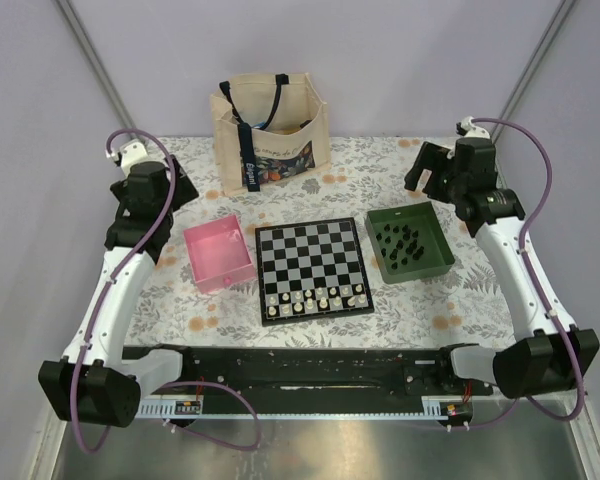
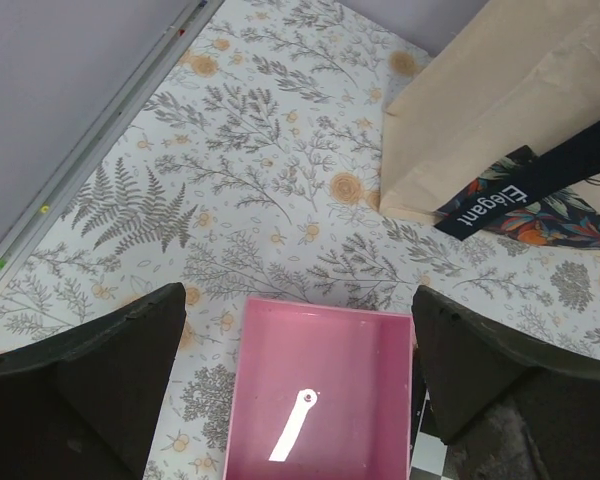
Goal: Set up the chess pieces on the board
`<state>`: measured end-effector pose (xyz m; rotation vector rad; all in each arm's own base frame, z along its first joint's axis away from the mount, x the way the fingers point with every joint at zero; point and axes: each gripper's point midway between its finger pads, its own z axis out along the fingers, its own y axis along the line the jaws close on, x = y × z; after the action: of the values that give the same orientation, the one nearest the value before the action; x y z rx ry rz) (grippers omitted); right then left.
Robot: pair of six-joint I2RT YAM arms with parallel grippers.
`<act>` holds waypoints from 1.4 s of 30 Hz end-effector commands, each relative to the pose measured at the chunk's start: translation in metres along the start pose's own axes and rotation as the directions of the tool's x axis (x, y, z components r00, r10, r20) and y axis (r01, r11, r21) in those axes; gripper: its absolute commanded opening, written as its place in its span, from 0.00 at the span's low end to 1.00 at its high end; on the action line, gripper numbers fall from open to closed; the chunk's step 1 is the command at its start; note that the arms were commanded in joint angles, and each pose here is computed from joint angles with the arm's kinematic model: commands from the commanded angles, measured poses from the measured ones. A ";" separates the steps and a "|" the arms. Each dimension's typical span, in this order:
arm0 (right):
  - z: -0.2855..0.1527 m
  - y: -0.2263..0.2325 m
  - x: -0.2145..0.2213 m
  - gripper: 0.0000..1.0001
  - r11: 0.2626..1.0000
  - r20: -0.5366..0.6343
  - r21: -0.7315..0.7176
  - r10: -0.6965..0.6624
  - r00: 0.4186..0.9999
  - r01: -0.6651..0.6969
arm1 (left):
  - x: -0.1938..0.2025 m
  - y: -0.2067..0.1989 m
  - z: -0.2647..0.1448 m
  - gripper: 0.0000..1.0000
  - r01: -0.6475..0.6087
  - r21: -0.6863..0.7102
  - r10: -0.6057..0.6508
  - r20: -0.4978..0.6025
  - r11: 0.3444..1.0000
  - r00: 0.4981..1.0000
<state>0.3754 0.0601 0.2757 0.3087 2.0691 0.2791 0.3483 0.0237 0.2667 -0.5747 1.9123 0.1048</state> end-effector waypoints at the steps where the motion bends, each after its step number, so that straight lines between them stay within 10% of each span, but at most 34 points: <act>1: -0.001 0.008 0.002 0.99 0.999 -0.095 -0.019 -0.046 0.994 0.044 | -0.016 -0.026 0.001 0.99 -0.017 0.118 0.016 0.008 0.993 1.000; 12: 0.026 0.003 0.038 0.88 0.996 -0.328 0.024 -0.078 0.941 0.091 | 0.024 -0.032 0.014 0.99 -0.070 0.152 0.095 -0.157 0.986 0.983; 28: 0.063 -0.038 0.102 0.66 0.976 -0.466 0.148 -0.071 0.882 0.157 | 0.005 -0.018 0.001 0.99 -0.078 0.138 0.079 -0.004 0.987 0.997; 42: 0.077 -0.054 0.116 0.68 0.961 -0.478 0.189 -0.091 0.874 0.204 | 0.008 -0.020 -0.001 0.99 -0.088 0.159 0.090 -0.006 0.983 0.996</act>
<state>0.3715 0.0567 0.1238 0.2578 2.6360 0.0513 0.3505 0.0008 0.2525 -0.3890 1.9921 0.0033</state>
